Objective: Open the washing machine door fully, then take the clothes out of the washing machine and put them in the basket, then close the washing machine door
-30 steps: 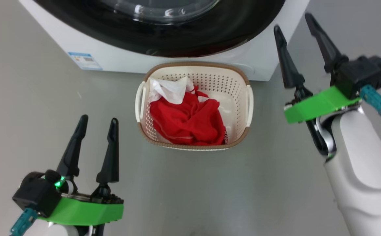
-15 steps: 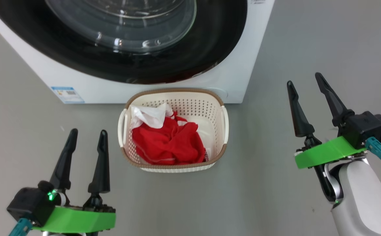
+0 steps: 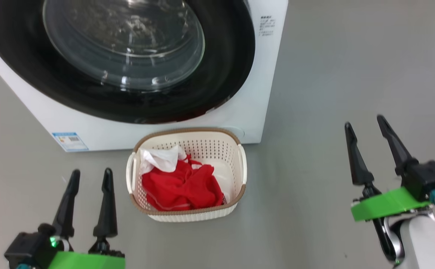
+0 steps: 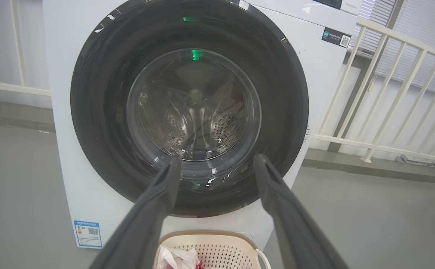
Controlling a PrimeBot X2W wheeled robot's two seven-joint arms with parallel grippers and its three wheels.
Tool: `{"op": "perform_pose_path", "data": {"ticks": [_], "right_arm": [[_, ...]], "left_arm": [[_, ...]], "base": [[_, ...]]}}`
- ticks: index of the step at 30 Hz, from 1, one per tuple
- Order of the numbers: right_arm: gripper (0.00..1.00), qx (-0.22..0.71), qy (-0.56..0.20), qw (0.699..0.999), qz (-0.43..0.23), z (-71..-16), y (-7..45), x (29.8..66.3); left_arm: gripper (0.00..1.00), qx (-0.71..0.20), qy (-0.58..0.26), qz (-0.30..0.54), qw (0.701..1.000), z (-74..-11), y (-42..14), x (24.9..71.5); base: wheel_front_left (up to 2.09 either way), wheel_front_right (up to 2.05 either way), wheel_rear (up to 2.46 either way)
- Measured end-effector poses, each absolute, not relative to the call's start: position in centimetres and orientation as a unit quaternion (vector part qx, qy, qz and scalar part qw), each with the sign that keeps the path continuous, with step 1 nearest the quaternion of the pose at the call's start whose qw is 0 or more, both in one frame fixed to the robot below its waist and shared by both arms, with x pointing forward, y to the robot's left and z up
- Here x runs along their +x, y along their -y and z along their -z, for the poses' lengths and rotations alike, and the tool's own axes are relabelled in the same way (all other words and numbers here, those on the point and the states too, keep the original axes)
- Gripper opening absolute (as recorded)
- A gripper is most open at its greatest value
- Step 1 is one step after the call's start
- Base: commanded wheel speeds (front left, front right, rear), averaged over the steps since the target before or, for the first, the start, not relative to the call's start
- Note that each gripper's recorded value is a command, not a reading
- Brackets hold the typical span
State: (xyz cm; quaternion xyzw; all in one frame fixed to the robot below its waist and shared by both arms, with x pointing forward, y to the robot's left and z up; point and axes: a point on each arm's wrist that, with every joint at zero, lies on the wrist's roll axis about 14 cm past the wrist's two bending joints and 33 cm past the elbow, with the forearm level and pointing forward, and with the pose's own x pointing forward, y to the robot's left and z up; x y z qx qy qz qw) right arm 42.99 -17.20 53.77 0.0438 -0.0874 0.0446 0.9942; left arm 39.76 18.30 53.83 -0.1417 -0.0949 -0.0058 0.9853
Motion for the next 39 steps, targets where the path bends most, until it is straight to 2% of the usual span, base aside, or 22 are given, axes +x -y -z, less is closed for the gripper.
{"op": "perform_pose_path", "data": {"ticks": [17, 32, 33, 39], "right_arm": [[1.0, 0.043, 0.095, 0.994, -0.021, -54.1, 18.7, 36.5], [1.0, 0.047, 0.091, 0.995, -0.013, -53.7, 19.2, 35.5], [0.0, 0.048, 0.089, 0.995, -0.013, -53.6, 19.2, 35.5], [0.0, 0.065, 0.032, 0.997, -0.008, -50.0, 18.8, 34.4]], "left_arm": [[1.0, -0.129, 0.088, -0.017, 0.988, -53.3, -19.9, 35.0], [1.0, -0.118, 0.094, -0.018, 0.988, -53.7, -20.0, 34.3], [0.0, -0.114, 0.093, -0.017, 0.989, -53.6, -20.0, 34.3], [0.0, -0.13, 0.045, -0.021, 0.99, -50.8, -19.4, 33.9]], "base": [[0.0, 0.0, 0.0], [0.0, 0.0, 0.0], [0.0, 0.0, 0.0], [0.0, 0.0, 0.0]]}}
